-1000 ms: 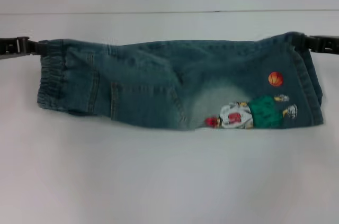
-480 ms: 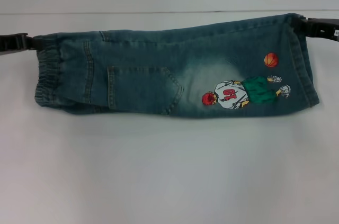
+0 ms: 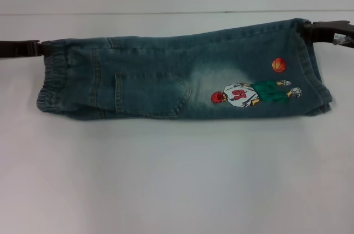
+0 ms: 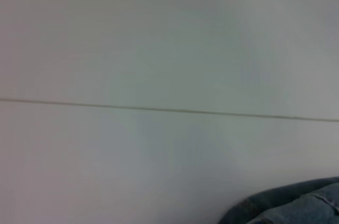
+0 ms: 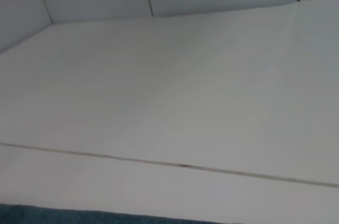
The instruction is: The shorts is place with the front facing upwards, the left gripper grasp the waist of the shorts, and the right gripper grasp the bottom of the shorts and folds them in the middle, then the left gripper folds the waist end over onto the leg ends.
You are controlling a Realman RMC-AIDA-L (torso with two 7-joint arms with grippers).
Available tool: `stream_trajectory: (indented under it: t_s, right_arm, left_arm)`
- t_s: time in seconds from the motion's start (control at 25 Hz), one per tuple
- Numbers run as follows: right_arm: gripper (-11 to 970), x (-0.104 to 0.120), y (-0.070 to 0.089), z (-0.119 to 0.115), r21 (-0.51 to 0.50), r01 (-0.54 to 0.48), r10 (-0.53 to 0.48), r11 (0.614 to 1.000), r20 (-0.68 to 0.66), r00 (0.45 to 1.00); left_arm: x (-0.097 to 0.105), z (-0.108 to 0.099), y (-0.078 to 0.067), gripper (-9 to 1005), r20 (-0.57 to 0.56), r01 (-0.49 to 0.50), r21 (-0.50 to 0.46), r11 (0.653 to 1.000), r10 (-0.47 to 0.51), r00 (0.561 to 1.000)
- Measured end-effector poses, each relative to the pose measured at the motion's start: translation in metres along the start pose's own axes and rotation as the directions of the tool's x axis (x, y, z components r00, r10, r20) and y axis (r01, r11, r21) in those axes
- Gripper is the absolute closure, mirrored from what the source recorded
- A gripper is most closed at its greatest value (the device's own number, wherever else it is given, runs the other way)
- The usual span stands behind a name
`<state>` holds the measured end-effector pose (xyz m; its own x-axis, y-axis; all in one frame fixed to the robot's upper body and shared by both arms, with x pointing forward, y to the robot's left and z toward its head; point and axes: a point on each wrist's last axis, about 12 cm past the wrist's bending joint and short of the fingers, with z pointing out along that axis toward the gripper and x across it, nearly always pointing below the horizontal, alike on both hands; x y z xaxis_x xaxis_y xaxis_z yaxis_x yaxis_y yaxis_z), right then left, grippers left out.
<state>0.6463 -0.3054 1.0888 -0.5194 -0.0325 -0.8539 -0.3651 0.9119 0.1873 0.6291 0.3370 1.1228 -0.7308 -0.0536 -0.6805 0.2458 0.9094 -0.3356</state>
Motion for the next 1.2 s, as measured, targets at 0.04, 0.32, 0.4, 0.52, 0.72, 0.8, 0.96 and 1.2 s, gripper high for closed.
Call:
stream_trajectory:
  t_s: [0.04,0.32,0.4,0.52,0.72,0.8,0.96,1.2]
  right_arm:
    - [807,0.001,0.001,0.001,0.005,0.006,-0.006,1.0,-0.004,1.0]
    - [788,-0.001,0.01,0.011,0.012,0.03,-0.03,0.999,-0.006,1.0]
    - [783,-0.002,0.012,0.013,0.014,0.035,-0.035,0.999,-0.004,0.999]
    - [775,-0.004,0.014,0.015,0.022,0.034,-0.034,0.999,-0.002,0.999]
    - [761,-0.005,0.016,0.017,0.018,0.03,-0.03,0.999,-0.002,1.0]
    - [756,-0.005,0.017,0.018,0.015,0.03,-0.03,0.999,-0.004,1.0]
    - [745,-0.003,0.017,0.018,0.012,0.028,-0.028,1.0,-0.01,1.0]
    - [613,-0.001,0.017,0.018,0.015,0.007,-0.007,1.0,-0.009,1.0]
  left_arm:
    - [0.0,0.002,-0.002,897,-0.004,-0.014,-0.005,1.0,0.014,1.0]
    - [0.002,0.012,-0.011,893,-0.037,-0.087,-0.022,0.996,0.086,0.996]
    - [0.002,0.014,-0.012,892,-0.039,-0.095,-0.024,0.995,0.094,0.995]
    - [0.0,0.014,-0.013,891,-0.034,-0.092,-0.027,0.995,0.091,0.995]
    - [-0.001,0.015,-0.013,888,-0.03,-0.092,-0.033,0.995,0.091,0.995]
    - [0.001,0.016,-0.014,887,-0.036,-0.091,-0.03,0.995,0.09,0.995]
    - [0.003,0.016,-0.013,761,-0.055,-0.09,-0.02,0.996,0.089,0.995]
    - [0.002,0.014,-0.011,538,-0.057,-0.086,-0.025,0.996,0.084,0.995]
